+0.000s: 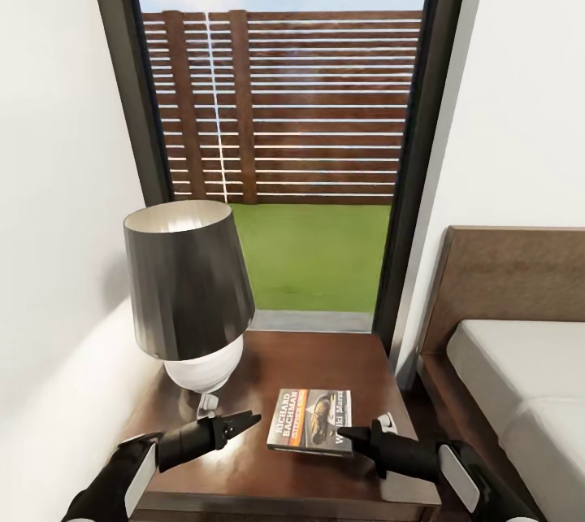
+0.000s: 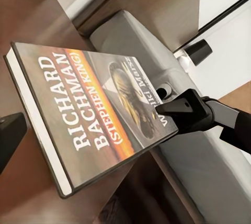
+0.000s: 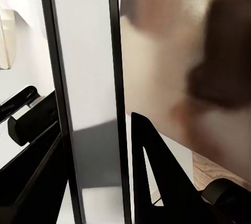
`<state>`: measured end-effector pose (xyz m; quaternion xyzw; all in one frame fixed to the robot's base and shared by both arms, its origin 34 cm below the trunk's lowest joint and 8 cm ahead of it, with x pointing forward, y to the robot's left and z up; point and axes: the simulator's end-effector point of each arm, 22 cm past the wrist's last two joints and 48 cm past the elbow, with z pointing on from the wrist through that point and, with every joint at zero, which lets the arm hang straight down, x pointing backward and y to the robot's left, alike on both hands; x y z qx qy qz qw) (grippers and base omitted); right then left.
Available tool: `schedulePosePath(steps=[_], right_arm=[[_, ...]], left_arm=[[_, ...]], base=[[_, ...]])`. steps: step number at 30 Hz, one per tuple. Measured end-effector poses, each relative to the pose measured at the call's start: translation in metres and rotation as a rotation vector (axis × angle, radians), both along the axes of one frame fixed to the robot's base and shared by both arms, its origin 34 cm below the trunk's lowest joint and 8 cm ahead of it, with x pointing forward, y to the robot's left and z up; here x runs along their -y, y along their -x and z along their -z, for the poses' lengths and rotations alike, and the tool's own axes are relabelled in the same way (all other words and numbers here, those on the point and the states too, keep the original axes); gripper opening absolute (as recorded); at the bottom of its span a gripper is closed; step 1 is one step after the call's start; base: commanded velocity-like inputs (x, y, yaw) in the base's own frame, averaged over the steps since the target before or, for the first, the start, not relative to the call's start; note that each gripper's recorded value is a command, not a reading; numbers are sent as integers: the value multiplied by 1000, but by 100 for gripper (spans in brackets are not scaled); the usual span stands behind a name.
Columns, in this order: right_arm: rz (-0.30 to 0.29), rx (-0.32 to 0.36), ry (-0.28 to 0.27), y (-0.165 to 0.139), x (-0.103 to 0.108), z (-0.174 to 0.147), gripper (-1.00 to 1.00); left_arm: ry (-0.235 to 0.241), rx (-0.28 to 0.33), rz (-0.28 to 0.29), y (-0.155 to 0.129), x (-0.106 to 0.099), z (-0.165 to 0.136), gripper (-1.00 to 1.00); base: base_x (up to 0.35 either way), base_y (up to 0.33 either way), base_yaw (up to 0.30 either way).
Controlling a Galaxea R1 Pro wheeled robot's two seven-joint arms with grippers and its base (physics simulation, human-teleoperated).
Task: In the bedroom, move the book from the bed onto either nightstand, and place the two sandals side by side next to the bed.
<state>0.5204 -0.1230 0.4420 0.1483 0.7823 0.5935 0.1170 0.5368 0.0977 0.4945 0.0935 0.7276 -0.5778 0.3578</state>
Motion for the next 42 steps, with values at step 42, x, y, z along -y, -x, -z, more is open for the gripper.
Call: schedulePosePath(steps=[42], right_arm=[[0, -45, 0, 5, 0, 25, -100]], left_arm=[[0, -45, -1, 2, -1, 26, 100]], base=[[0, 0, 0]])
